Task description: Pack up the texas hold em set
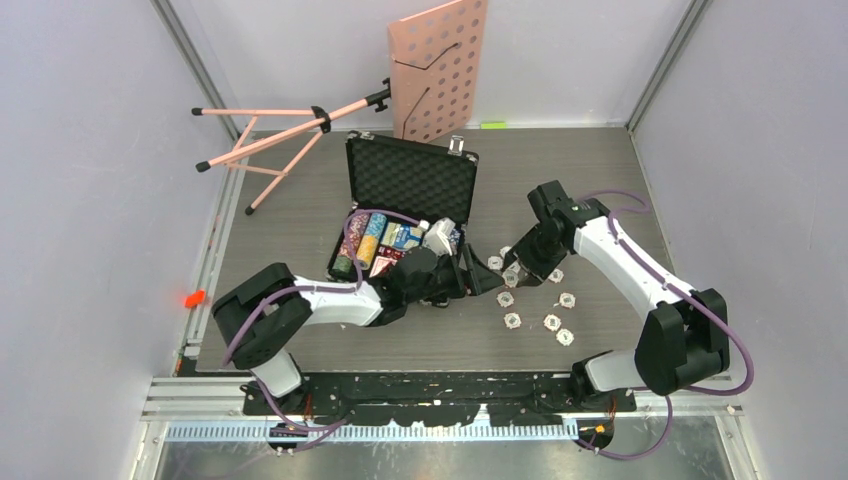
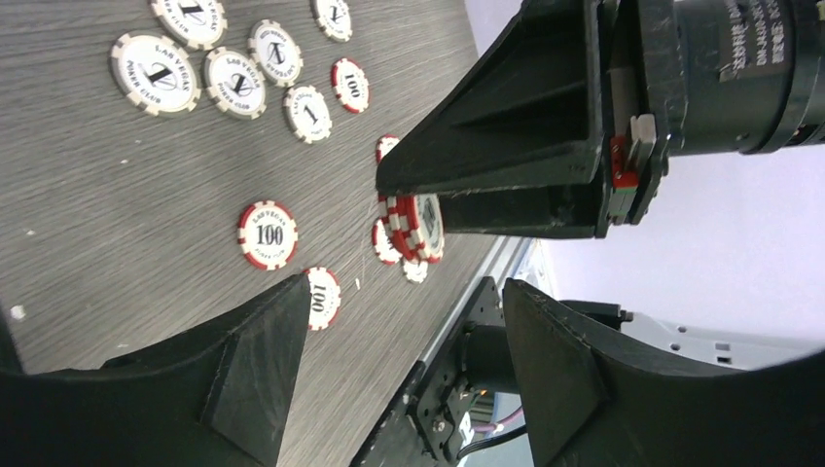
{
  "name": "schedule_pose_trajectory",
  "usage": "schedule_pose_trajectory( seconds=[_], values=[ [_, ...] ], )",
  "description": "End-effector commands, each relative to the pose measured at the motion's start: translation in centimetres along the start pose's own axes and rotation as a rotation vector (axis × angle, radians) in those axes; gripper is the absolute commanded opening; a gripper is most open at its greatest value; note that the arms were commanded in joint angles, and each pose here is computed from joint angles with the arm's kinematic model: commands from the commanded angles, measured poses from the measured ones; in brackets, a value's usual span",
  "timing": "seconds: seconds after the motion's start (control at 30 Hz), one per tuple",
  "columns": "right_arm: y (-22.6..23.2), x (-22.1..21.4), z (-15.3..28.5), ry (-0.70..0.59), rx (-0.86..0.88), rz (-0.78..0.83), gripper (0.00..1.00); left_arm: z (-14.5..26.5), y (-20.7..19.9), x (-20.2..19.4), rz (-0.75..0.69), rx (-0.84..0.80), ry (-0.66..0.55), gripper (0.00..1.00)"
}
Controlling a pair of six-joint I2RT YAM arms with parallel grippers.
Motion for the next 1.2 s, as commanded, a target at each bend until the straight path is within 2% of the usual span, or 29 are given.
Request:
schedule_pose_trajectory(
  seconds=[0.0,0.2,0.4,0.5,0.53,0.6,0.63,0.67,0.7,0.73,0.8,0.87,1.0,1.1,1.17],
  values=[
    [1.3,-0.4,2.0,-0.016,0.078,-0.002,0.26,-1.2,-3.1,1.4,0.071,-0.118,-0.058,0.73],
    [1.5,-0.9,2.6,-0.022,0.102,0.005,0.26,-2.2,-3.0,1.3,0.102,-0.104,-0.040,0.59],
    [1.5,-1.1,2.8,-0.025,0.110,0.008,0.26,-2.7,-2.4,0.9,0.127,-0.088,-0.022,0.53],
    [1.6,-1.3,2.8,-0.016,0.120,0.004,0.25,-3.1,-2.6,0.9,0.123,-0.093,-0.009,0.46],
    [1.6,-1.4,2.9,-0.016,0.128,-0.001,0.25,-3.3,-2.5,0.7,0.118,-0.094,0.007,0.40],
    [1.6,-1.4,2.9,-0.016,0.136,-0.003,0.28,-3.6,-2.6,0.6,0.103,-0.107,0.024,0.13],
    [1.6,-1.5,3.0,-0.020,0.142,0.000,0.33,-3.6,-2.5,0.7,0.098,-0.114,0.025,0.01],
    [1.5,-1.4,3.1,-0.029,0.140,0.005,0.49,-3.4,-2.5,0.9,0.093,-0.126,0.020,0.00],
    [1.5,-1.4,3.3,-0.039,0.143,0.010,0.60,-3.2,-2.4,1.1,0.082,-0.138,0.011,0.00],
    [1.3,-1.2,3.4,-0.063,0.139,0.017,0.76,-2.9,-2.3,1.4,0.066,-0.149,0.006,0.00],
    [1.0,-0.7,4.1,-0.129,0.137,0.040,0.87,-2.0,-2.1,1.9,0.025,-0.149,0.015,0.00],
    [0.6,0.1,5.4,-0.226,0.136,0.065,0.90,-0.9,-1.7,2.2,-0.026,-0.143,0.040,0.00],
    [-0.3,1.1,7.8,-0.400,0.171,0.160,0.90,1.7,-1.0,3.3,-0.088,-0.167,0.119,0.00],
    [0.5,-0.2,9.6,-0.449,0.406,0.334,0.85,3.9,-1.2,4.4,-0.101,-0.237,0.205,0.00],
    [2.0,-2.5,10.3,-0.376,0.669,0.482,0.81,5.3,-1.6,4.7,-0.123,-0.293,0.271,0.00]
  ],
)
Point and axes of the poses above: each gripper's point midway between its finger pads, its own z axis back along the fingers, its own y axis along the line the jaws close on, x = y × z, the point moved 6 cm from there along z, back along the fingers, and after that the axes turned 9 degrees about z, right-handed, at the moved point
